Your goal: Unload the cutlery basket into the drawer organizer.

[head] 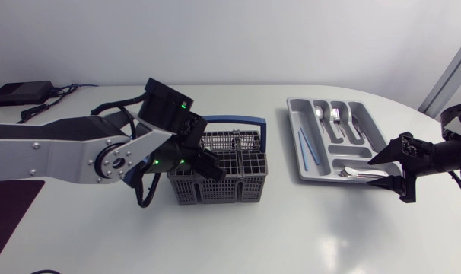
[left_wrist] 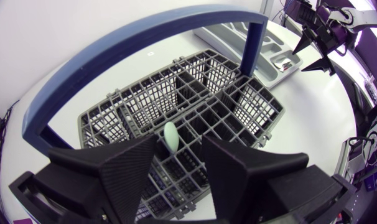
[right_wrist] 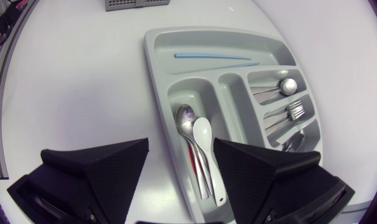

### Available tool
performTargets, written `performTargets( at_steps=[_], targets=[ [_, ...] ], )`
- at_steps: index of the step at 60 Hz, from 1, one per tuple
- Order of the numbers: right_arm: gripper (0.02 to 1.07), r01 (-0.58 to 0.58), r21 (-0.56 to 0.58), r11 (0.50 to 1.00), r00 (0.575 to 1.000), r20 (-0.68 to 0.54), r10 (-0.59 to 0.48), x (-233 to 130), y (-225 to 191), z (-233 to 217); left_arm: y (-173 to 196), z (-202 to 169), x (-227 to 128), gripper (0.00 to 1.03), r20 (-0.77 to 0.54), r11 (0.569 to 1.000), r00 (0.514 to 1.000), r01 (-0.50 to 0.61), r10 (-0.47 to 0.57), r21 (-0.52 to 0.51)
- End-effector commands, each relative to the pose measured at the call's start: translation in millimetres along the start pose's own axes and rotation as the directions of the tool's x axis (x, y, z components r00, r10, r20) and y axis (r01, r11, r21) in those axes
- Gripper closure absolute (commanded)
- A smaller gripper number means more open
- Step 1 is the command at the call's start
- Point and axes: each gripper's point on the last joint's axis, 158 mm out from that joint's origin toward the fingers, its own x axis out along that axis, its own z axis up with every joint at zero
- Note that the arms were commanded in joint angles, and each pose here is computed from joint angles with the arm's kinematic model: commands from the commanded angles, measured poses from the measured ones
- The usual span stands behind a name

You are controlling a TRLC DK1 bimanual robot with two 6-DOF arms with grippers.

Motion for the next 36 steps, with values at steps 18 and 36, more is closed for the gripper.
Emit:
performTargets(
  at_steps=[18, 36],
  targets=[
    [0.31, -0.003, 0.009, 1.0, 1.0, 0.0, 0.003, -2.4, 7.1, -2.4, 7.4, -15.4, 14.1, 0.66, -0.014, 0.999, 1.0, -0.023, 0.022, -0.041],
    [0.31, -0.003, 0.01, 1.0, 1.0, 0.003, 0.003, -2.8, 7.6, -2.1, 12.0, -17.9, 15.4, 0.9, -0.009, 0.998, 1.0, -0.03, 0.03, -0.053]
  ],
)
